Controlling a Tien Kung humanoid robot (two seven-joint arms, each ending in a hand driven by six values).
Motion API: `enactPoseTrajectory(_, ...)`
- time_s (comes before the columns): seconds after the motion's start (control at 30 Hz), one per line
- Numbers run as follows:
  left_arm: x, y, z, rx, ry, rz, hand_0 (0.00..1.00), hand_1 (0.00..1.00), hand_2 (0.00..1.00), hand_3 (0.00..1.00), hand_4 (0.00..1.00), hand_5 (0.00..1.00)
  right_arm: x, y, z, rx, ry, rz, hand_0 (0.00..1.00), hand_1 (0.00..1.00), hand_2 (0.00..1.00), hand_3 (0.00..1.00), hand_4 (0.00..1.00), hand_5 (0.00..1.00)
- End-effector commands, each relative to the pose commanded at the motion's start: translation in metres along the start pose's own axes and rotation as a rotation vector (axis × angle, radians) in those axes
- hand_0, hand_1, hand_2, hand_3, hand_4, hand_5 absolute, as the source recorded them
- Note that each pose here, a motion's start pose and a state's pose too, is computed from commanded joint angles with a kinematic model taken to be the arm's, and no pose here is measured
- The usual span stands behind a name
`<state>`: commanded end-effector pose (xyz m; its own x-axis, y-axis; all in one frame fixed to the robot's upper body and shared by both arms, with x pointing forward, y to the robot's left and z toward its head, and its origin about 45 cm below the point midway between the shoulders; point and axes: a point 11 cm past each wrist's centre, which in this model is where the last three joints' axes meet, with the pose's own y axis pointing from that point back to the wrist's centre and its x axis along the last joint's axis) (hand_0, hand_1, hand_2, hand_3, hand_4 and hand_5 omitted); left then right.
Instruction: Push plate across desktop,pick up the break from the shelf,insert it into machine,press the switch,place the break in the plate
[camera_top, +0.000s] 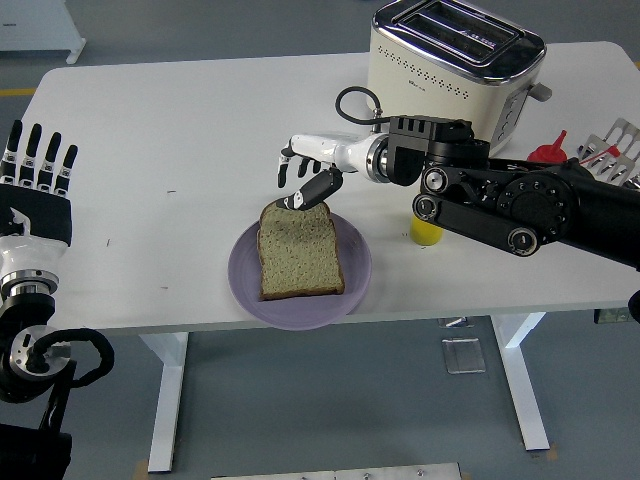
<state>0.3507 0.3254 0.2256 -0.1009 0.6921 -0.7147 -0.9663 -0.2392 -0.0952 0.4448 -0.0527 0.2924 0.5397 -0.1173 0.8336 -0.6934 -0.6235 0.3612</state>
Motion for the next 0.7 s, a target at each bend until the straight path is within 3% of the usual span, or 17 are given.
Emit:
enactPoseTrajectory(0.4,-0.001,-0.001,0.002,-0.004,0.000,-0.002,0.840,0.840,0.870,0.814,0.560,0.998,0.066,0.021,-0.028,0.098,-0.038,0.224,0.689,0.726,0.806,0.885,0.713,0.428)
enactPoseTrajectory(0.53,0.000,-0.001,0.002,-0.004,0.000,0.000,0.840,0.840,0.870,0.814,0.560,0.998,0.097,0.043,-0.041,0.164,-0.102,0.357,0.689,0.726,0.806,0.885,0.713,0.428)
enactPoseTrajectory(0.57,0.000,-0.001,0.002,-0.004,-0.001,0.000,0.839,0.839,0.867,0.811,0.561,0.998,0.107,0.051,-0.042,0.188,-0.142,0.398,0.672,0.695,0.740,0.805,0.539,0.369)
enactPoseTrajectory(0.7,0.002,0.000,0.002,-0.004,-0.004,0.003,0.839,0.839,0.867,0.811,0.561,0.998,0.142,0.084,-0.042,0.283,-0.289,0.552,0.672,0.695,0.740,0.805,0.539,0.369)
